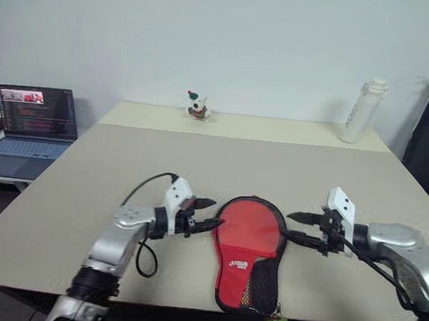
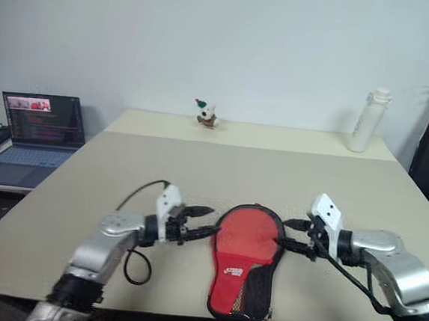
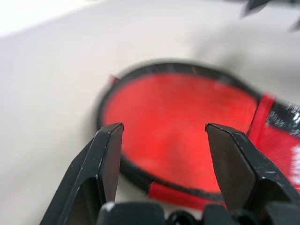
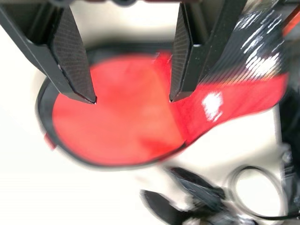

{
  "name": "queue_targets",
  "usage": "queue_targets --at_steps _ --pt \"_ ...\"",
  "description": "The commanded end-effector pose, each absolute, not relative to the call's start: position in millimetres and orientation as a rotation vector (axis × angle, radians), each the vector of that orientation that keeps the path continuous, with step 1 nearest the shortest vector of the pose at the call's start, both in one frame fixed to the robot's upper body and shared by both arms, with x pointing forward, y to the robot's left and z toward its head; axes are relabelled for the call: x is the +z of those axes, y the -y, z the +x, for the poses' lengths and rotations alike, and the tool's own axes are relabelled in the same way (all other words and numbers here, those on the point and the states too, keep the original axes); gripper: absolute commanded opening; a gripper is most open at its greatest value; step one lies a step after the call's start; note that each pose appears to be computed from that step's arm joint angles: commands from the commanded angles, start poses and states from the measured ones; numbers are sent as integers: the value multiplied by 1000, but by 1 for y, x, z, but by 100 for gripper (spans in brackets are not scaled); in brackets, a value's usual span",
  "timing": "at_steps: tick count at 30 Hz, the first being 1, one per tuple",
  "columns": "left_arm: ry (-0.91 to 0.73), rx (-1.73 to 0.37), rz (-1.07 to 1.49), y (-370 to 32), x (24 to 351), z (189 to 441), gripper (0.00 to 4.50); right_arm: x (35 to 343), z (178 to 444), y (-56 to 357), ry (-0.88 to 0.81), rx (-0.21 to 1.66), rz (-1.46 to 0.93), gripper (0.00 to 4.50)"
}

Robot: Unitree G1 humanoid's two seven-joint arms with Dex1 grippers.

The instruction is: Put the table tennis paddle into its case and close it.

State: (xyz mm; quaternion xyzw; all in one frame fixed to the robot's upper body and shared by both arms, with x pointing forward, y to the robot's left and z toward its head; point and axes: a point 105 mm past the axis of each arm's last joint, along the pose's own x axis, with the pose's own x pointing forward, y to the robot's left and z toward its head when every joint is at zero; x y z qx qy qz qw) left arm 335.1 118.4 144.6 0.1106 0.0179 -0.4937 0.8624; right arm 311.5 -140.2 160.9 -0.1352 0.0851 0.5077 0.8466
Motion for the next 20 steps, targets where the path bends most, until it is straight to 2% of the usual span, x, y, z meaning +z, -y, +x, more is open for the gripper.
queue_targets --at_steps 1,7,12,20 --pt "39 -936 199 -134 169 321 305 166 332 143 -113 1085 -244 272" --pt "40 -839 173 -143 171 305 305 163 362 170 -133 1047 -249 272" --pt "29 -826 212 -140 168 308 305 165 380 207 -186 965 -318 272" --pt "14 -652 221 -167 152 310 305 162 375 206 -222 992 -385 272"
